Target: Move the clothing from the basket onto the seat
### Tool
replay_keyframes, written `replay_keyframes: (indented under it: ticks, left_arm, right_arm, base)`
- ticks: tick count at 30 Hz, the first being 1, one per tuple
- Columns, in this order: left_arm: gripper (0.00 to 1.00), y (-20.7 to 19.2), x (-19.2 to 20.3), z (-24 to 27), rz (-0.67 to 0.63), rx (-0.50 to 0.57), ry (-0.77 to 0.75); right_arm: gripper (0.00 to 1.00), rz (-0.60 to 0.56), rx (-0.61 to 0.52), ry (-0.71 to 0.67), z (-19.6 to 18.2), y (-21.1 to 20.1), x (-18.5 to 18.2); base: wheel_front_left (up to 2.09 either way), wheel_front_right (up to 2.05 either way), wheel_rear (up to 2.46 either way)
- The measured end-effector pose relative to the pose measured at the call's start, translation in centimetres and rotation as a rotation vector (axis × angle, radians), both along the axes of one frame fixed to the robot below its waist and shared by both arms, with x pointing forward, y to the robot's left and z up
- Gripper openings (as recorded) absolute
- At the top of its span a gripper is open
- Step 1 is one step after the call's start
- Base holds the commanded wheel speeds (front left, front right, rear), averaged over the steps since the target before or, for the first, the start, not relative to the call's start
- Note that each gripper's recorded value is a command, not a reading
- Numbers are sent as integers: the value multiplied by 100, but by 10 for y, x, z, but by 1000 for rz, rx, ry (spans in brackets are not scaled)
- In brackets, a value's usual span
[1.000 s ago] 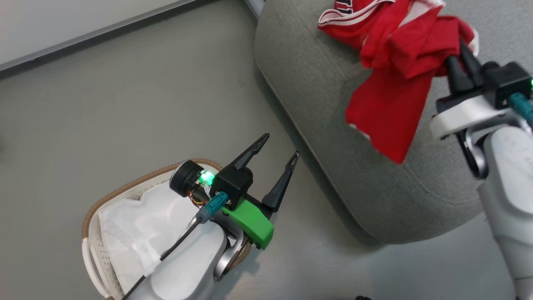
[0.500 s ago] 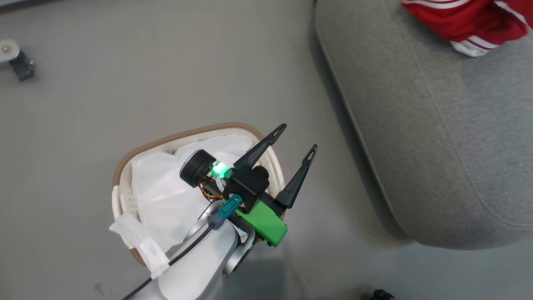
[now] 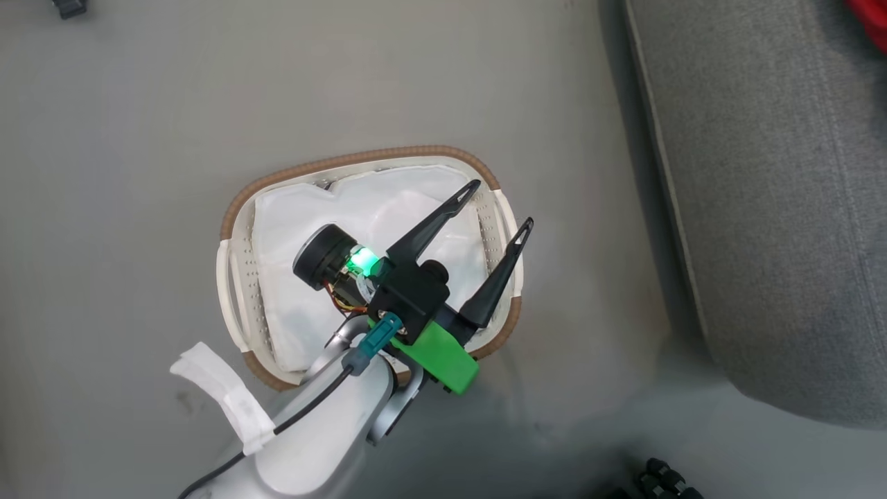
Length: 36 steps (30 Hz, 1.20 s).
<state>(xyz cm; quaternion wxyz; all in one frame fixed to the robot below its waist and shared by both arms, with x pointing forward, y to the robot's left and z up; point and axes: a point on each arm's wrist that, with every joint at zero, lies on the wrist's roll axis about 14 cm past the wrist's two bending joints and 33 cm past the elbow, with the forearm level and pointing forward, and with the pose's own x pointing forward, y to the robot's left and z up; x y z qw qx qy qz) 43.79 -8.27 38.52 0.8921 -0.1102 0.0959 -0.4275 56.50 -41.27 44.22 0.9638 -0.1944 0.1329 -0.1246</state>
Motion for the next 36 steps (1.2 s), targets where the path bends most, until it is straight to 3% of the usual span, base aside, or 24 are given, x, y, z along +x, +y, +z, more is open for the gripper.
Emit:
replay_keyframes:
  ticks: [8,19,31,36]
  left_arm:
    - [100,1,1,-3,4,12,7]
    - [100,3,1,27,44,-15,-12]
    - [100,47,-2,75,253,-68,-39]
    - [100,77,-9,84,356,-64,-48]
  right_arm:
    - [100,47,-10,-21,3,14,0]
    - [100,98,-9,-61,31,26,-41]
    - [100,204,98,-251,91,85,-58]
    - [100,264,173,-268,85,123,-73]
  base:
    - [0,0,0]
    - [0,0,0]
    - [0,0,0]
    - [0,0,0]
